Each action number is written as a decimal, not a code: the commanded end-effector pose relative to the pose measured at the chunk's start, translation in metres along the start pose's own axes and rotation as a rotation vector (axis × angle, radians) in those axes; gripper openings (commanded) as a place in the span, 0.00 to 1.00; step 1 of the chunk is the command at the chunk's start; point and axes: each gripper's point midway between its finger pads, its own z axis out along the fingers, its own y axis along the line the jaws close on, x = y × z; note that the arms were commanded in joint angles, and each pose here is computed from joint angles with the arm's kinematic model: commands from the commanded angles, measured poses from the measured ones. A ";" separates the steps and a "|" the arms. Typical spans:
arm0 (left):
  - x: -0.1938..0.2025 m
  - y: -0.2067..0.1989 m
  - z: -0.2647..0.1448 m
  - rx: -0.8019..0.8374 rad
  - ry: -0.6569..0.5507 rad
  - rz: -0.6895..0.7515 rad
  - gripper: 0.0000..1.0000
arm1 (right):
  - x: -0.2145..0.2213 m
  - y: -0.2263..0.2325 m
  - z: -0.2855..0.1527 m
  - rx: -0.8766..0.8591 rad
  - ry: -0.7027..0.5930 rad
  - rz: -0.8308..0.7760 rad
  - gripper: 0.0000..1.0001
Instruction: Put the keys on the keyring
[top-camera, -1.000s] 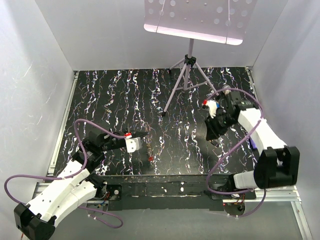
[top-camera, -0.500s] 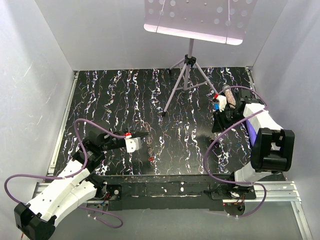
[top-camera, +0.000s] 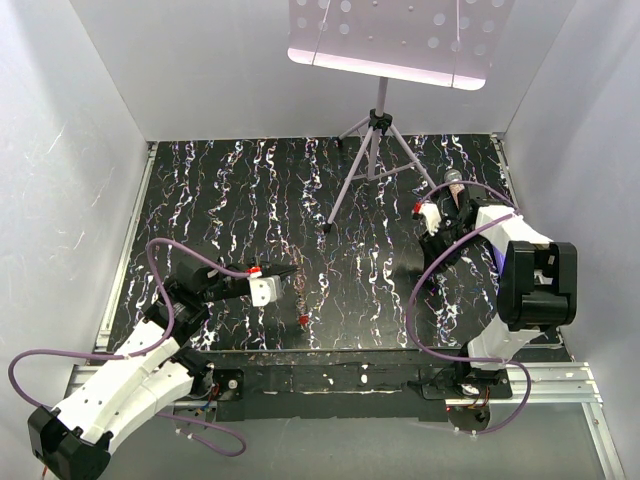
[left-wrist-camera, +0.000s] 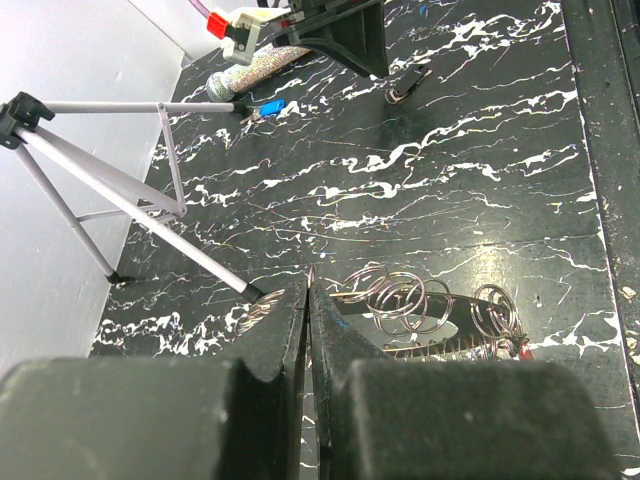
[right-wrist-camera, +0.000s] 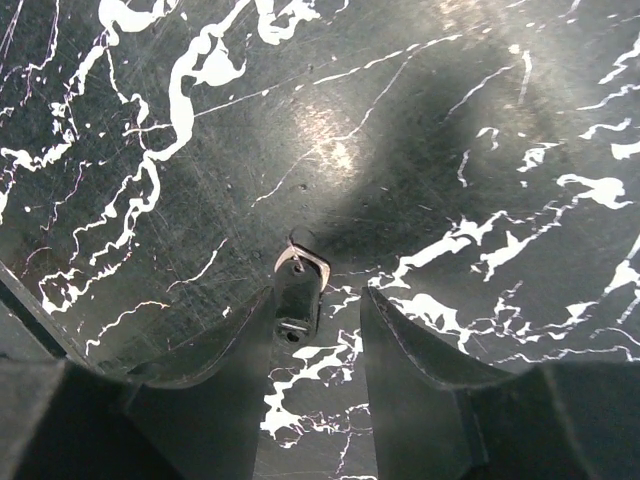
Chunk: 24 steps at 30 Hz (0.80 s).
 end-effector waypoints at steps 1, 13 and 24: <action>-0.022 0.010 -0.004 -0.023 -0.062 0.052 0.00 | 0.001 0.005 0.012 -0.016 0.025 -0.049 0.47; -0.021 0.009 -0.003 -0.022 -0.061 0.049 0.00 | 0.005 0.009 0.026 -0.045 0.052 -0.050 0.39; -0.021 0.009 -0.003 -0.022 -0.059 0.048 0.00 | 0.009 0.010 0.028 -0.064 0.073 -0.056 0.28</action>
